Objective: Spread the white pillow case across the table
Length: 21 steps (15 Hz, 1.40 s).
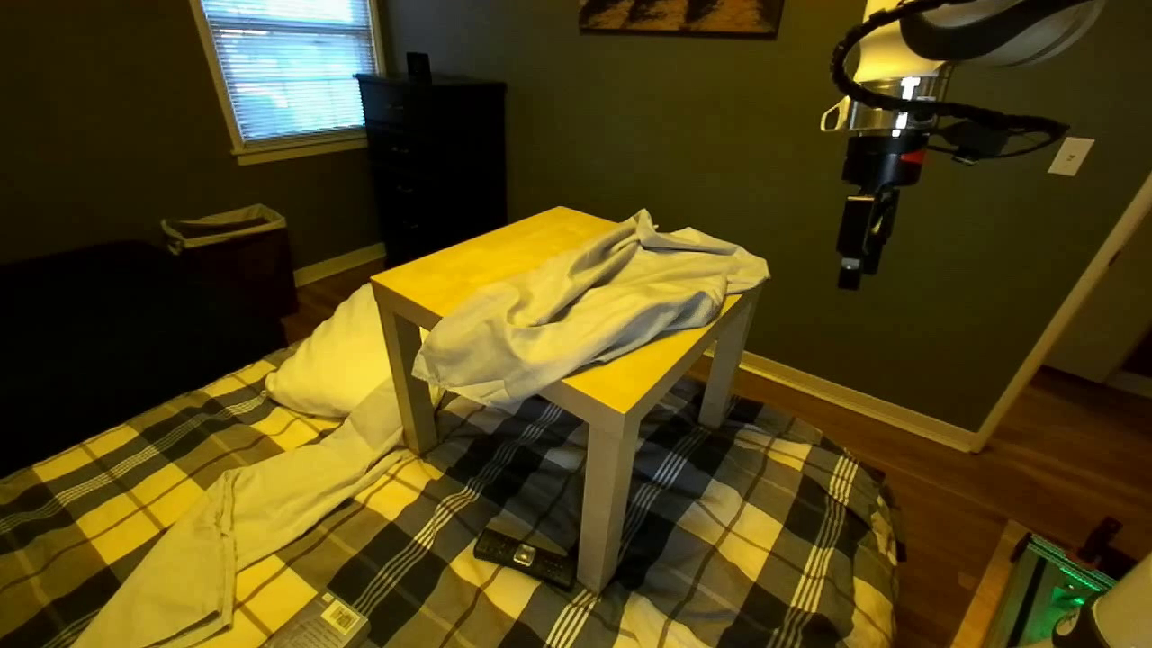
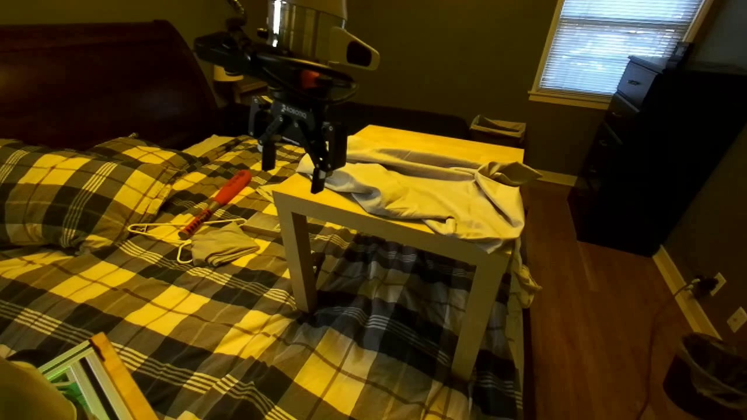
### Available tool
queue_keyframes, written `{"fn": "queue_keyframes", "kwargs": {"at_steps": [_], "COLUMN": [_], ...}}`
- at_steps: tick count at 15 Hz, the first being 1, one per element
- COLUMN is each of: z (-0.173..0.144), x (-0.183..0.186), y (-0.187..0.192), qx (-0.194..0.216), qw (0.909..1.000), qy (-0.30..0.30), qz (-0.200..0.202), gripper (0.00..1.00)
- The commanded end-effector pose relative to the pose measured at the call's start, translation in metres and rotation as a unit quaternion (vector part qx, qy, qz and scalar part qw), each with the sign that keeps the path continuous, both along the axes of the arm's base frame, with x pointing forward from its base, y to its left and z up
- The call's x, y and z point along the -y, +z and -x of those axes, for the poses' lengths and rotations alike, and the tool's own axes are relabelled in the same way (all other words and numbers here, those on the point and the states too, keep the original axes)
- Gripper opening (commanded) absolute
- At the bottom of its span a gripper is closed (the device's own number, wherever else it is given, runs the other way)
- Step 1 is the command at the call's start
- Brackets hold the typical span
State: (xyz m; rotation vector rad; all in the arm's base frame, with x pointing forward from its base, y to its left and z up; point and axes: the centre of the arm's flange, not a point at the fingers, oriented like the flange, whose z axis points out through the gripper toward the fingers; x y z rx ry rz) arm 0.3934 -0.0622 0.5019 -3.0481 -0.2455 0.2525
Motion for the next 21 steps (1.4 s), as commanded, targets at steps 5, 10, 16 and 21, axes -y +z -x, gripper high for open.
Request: {"fn": "queue_keyframes", "kwargs": {"at_steps": [5, 10, 16, 21], "z": [-0.116, -0.19, -0.264, -0.316], "x": [0.008, 0.037, 0.081, 0.095], "y": [-0.004, -0.035, -0.059, -0.07], "qx": [0.039, 0.043, 0.048, 0.062], "qw": [0.9867, 0.9568, 0.8991, 0.8376], "qy": [-0.157, -0.285, -0.432, -0.54], "qz": [0.013, 0.04, 0.055, 0.049], "gripper": [1.0, 1.0, 1.0, 1.0]}}
